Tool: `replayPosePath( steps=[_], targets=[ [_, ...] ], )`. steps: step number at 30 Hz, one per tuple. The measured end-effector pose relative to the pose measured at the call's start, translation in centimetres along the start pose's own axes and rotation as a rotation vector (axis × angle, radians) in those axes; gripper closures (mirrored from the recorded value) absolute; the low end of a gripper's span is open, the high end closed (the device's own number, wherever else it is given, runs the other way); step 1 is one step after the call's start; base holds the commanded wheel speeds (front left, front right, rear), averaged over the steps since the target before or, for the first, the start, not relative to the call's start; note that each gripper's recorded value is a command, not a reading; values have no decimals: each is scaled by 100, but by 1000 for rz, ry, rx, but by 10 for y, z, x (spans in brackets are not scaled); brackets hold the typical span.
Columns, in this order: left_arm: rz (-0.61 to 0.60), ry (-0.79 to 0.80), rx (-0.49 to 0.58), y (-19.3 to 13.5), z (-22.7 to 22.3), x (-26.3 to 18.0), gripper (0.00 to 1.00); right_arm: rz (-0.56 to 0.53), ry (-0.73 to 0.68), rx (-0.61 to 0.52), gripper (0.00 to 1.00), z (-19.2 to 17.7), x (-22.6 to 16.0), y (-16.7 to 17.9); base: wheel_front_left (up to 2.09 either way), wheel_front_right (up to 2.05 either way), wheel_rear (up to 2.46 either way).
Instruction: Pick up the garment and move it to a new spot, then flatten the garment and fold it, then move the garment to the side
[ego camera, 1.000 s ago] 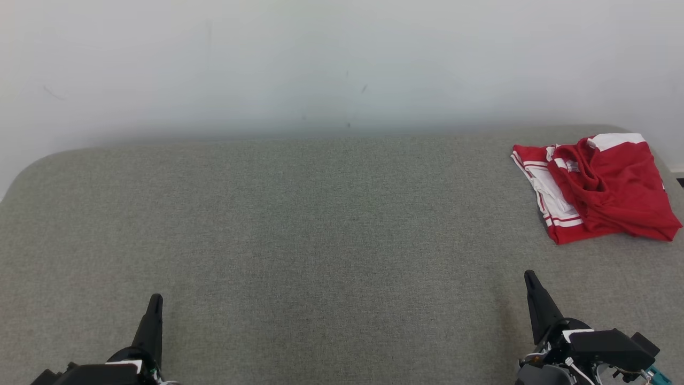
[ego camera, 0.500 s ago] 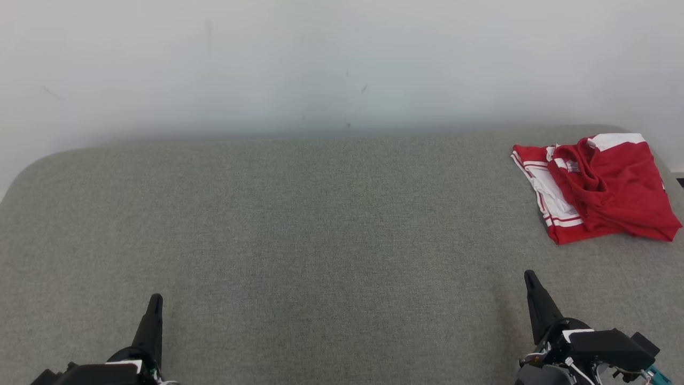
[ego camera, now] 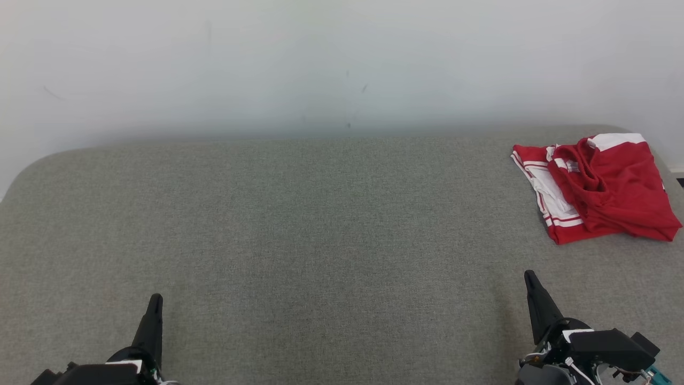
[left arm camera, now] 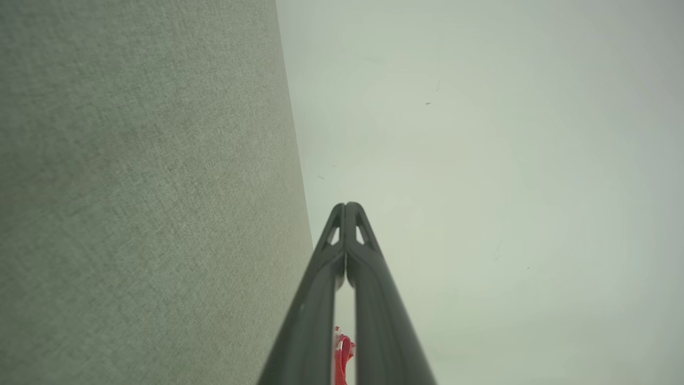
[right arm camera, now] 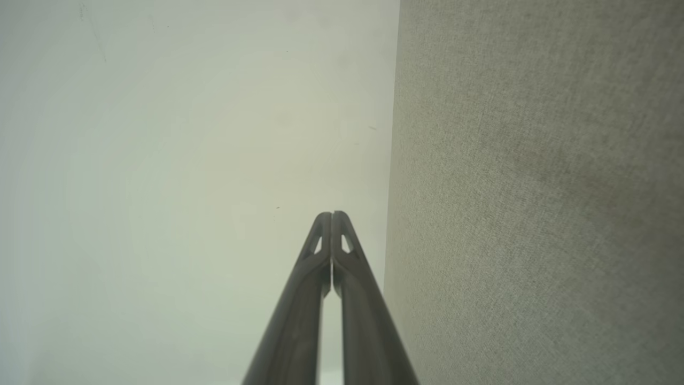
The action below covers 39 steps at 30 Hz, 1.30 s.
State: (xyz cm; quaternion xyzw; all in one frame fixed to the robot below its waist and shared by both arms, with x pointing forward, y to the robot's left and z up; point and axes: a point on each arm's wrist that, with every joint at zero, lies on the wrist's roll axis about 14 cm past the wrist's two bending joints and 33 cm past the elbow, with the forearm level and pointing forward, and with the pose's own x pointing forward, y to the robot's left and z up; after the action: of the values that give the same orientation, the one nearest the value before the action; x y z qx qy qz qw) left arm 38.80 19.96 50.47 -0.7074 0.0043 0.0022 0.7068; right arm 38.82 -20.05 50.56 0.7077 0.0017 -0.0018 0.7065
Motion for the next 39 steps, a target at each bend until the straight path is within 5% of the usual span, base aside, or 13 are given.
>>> replayPosePath(
  steps=[39],
  targets=[
    [0,0,0,0,0,0,100,0,0,0,100,0,0,0,0,0,0]
  ],
)
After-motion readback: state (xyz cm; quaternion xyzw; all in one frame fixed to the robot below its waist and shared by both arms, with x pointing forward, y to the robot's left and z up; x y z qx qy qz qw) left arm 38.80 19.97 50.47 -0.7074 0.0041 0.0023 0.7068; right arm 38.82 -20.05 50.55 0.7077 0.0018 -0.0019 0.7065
